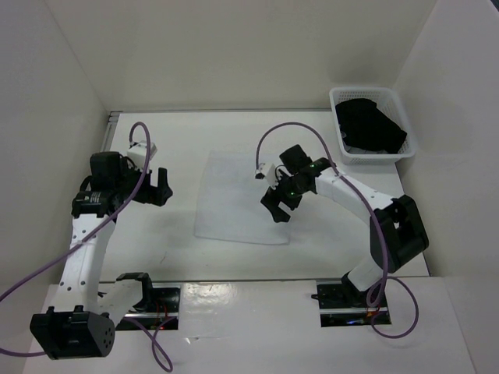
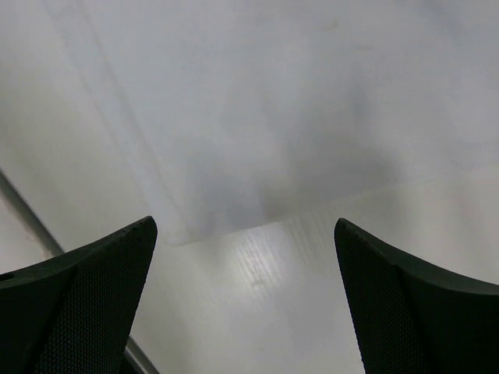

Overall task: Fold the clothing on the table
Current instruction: Flatten the skirt out

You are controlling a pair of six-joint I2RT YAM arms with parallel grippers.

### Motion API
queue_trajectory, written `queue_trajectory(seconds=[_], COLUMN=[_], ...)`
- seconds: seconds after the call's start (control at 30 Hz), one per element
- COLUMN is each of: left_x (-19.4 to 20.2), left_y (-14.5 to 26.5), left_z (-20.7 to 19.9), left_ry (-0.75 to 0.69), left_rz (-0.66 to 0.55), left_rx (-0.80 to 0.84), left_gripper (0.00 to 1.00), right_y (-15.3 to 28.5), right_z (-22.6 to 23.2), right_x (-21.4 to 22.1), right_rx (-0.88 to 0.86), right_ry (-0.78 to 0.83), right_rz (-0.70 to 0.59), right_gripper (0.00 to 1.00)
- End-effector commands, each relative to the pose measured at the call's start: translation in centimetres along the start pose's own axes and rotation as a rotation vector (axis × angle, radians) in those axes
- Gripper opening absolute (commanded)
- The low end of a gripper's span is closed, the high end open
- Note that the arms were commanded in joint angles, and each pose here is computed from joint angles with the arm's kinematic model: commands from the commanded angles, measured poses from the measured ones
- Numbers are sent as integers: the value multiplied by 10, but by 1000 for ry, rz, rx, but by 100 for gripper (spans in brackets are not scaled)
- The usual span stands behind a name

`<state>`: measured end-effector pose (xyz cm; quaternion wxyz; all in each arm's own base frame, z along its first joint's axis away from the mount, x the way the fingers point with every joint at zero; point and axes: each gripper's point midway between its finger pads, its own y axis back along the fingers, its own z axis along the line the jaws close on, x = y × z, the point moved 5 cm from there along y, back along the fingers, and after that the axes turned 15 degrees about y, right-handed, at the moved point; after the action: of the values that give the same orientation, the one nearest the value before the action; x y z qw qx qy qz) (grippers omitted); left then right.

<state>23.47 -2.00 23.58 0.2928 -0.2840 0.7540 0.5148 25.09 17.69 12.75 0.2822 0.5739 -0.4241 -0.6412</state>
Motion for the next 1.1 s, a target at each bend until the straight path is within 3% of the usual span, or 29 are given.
queue_trajectory(seconds=[0.0, 0.27, 0.3, 0.47, 0.63, 0.9, 1.07], left_x=[-3, -15, -11, -34, -61, -84, -90], left_y=[-5, -55, -73, -139, -189, -251, -275], left_z=[2, 5, 11, 27, 29, 34, 29], left_ry=[-18, 45, 75, 120, 120, 66, 49], left_rz=[-4, 155, 216, 293, 300, 252, 231], left_rx=[10, 113, 120, 175, 236, 261, 285], left_gripper=[100, 100, 100, 100, 94, 88, 85], right_y=[15, 55, 59, 64, 49, 21, 9], right_z=[-30, -69, -74, -107, -149, -194, -208], right_x=[-6, -24, -23, -27, -21, 2, 5], right_rx=[201, 356, 370, 418, 405, 295, 261], right_ry=[-64, -154, -162, -192, -242, -314, -339], right_rz=[-45, -154, -159, -211, -214, -300, -347], right_gripper=[99, 99, 99, 99, 94, 72, 69])
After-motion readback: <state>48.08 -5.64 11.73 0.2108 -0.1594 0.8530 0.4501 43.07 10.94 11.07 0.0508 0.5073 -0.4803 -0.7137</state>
